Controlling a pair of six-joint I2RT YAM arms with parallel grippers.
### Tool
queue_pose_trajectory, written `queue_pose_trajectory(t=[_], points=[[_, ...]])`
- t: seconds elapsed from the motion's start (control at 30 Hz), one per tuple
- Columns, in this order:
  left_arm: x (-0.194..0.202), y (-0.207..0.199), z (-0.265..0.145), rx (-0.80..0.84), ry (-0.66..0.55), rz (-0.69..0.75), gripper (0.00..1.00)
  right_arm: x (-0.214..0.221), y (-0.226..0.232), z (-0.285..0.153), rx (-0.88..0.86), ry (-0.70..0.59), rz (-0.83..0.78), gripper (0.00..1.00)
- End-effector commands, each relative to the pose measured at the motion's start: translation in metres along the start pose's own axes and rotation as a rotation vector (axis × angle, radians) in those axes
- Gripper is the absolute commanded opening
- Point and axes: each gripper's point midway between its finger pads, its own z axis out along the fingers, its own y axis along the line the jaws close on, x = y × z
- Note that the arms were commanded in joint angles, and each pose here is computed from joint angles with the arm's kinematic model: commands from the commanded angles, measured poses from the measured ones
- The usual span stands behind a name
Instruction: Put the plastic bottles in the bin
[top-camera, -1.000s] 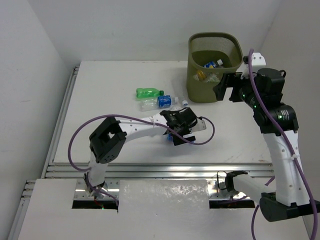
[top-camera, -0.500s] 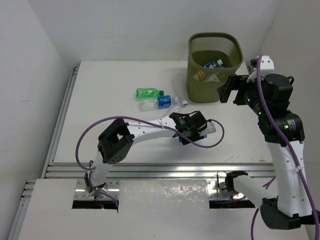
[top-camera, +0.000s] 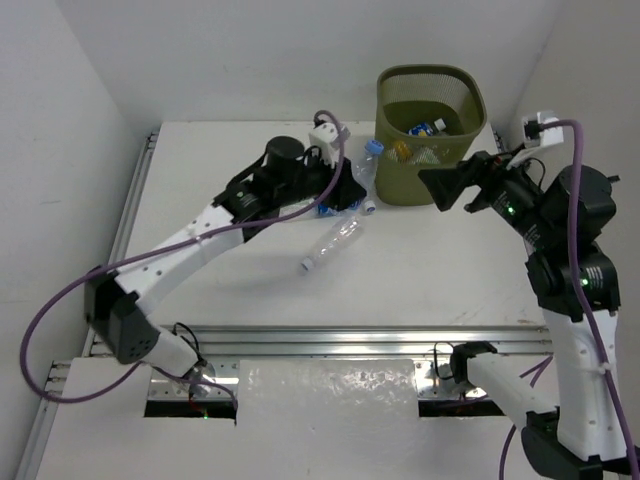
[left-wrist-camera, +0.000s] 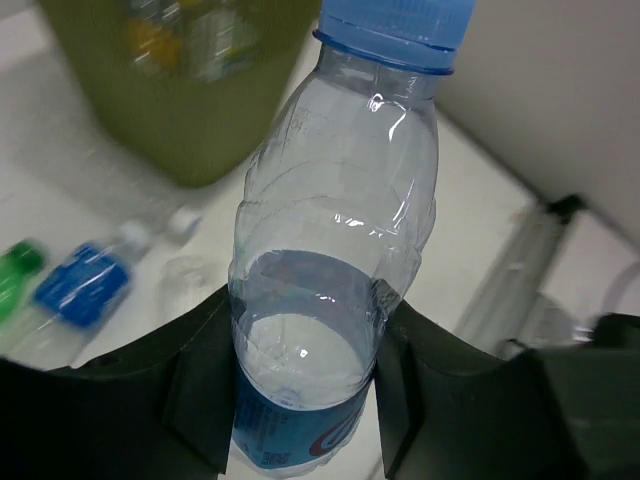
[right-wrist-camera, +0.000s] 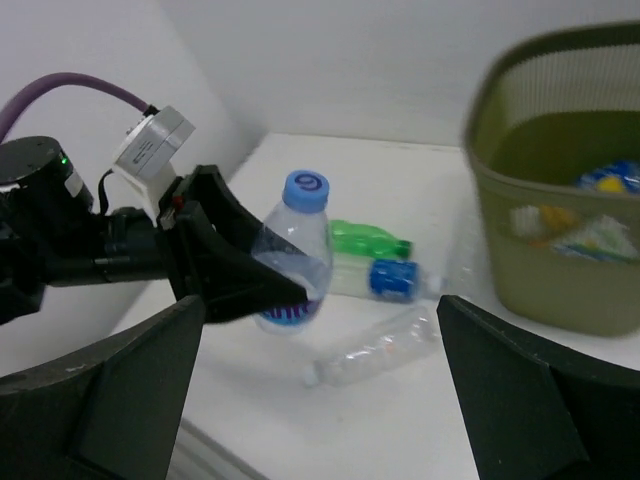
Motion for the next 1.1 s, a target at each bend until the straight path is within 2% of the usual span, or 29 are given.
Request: queue_pose_trajectory(t=[0.0,0.03,0.07,0.13,0.27,0.37,0.4,0.43,0.47,0.5,0.53,0.57,0.63,0.67,0.7,0.73,0.77,0.8,0.83,0.87,0.9,0.93,0.97,1.0,1.03,1.07], points=[[-0.033,-0.094,-0.039,0.451,-0.176,0.013,0.0,-0.008,0.04,0.026,-0.274,0.007,0.038,0.99],[-0.038,-0.102,-0.048,0.489,-0.201,0.02,0.0,0.004,0.056,0.026,-0.39,0.06,0.072,0.99],[-0.047,-0.11,-0.059,0.529,-0.24,0.038,0.0,-0.001,0.064,0.032,-0.467,0.044,0.063,0.99],[-0.05,-0.122,-0.068,0.6,-0.235,0.041,0.0,0.004,0.077,0.037,-0.59,0.073,0.09,0.98],[-0.058,-0.135,-0.082,0.677,-0.262,0.054,0.0,0.011,0.077,0.05,-0.638,0.104,0.123,0.94],[-0.062,-0.14,-0.088,0.707,-0.279,0.038,0.0,0.017,0.072,0.056,-0.626,0.117,0.134,0.79],[-0.064,-0.141,-0.088,0.71,-0.28,0.029,0.0,0.024,0.07,0.058,-0.628,0.132,0.143,0.72],[-0.067,-0.14,-0.089,0.706,-0.29,0.027,0.05,0.025,0.07,0.058,-0.632,0.134,0.145,0.53],[-0.072,-0.137,-0.086,0.676,-0.305,0.012,0.11,0.026,0.072,0.055,-0.651,0.135,0.135,0.43],[-0.075,-0.134,-0.084,0.655,-0.312,0.002,0.2,0.031,0.072,0.055,-0.656,0.147,0.141,0.23],[-0.074,-0.131,-0.081,0.634,-0.302,-0.006,0.21,0.032,0.071,0.055,-0.654,0.149,0.146,0.0],[-0.083,-0.126,-0.078,0.589,-0.326,-0.02,0.22,0.033,0.071,0.054,-0.651,0.149,0.147,0.0],[-0.085,-0.114,-0.07,0.511,-0.317,-0.064,0.56,0.033,0.069,0.056,-0.643,0.143,0.144,0.0],[-0.092,-0.104,-0.067,0.443,-0.341,-0.095,0.88,0.026,0.066,0.06,-0.608,0.116,0.133,0.0],[-0.094,-0.099,-0.067,0.408,-0.342,-0.112,0.99,0.024,0.06,0.065,-0.573,0.098,0.117,0.0],[-0.091,-0.094,-0.064,0.373,-0.33,-0.131,1.0,0.023,0.053,0.069,-0.519,0.099,0.123,0.0],[-0.091,-0.082,-0.062,0.307,-0.34,-0.146,1.0,0.004,0.039,0.078,-0.406,0.033,0.106,0.0],[-0.084,-0.074,-0.064,0.254,-0.313,-0.168,1.0,0.006,0.024,0.086,-0.324,0.041,0.09,0.0],[-0.077,-0.053,-0.068,0.13,-0.316,-0.202,1.0,-0.022,0.006,0.092,-0.19,-0.046,0.034,0.0],[-0.062,-0.036,-0.061,0.048,-0.284,-0.23,1.0,-0.027,0.007,0.093,-0.187,-0.043,0.035,0.0],[-0.05,-0.024,-0.073,-0.029,-0.263,-0.251,1.0,-0.03,-0.026,0.106,-0.026,-0.057,0.02,0.0],[-0.024,0.003,-0.072,-0.163,-0.239,-0.273,1.0,-0.04,-0.037,0.11,0.033,-0.078,0.002,0.0],[-0.01,0.013,-0.077,-0.211,-0.223,-0.276,1.0,-0.063,-0.041,0.11,0.075,-0.126,-0.026,0.0],[-0.002,0.017,-0.086,-0.234,-0.223,-0.265,1.0,-0.071,-0.06,0.115,0.167,-0.146,-0.047,0.0],[0.024,0.03,-0.083,-0.282,-0.176,-0.233,1.0,-0.067,-0.077,0.131,0.216,-0.121,-0.045,0.0],[0.036,0.037,-0.082,-0.308,-0.153,-0.215,1.0,-0.085,-0.081,0.134,0.246,-0.161,-0.061,0.0]])
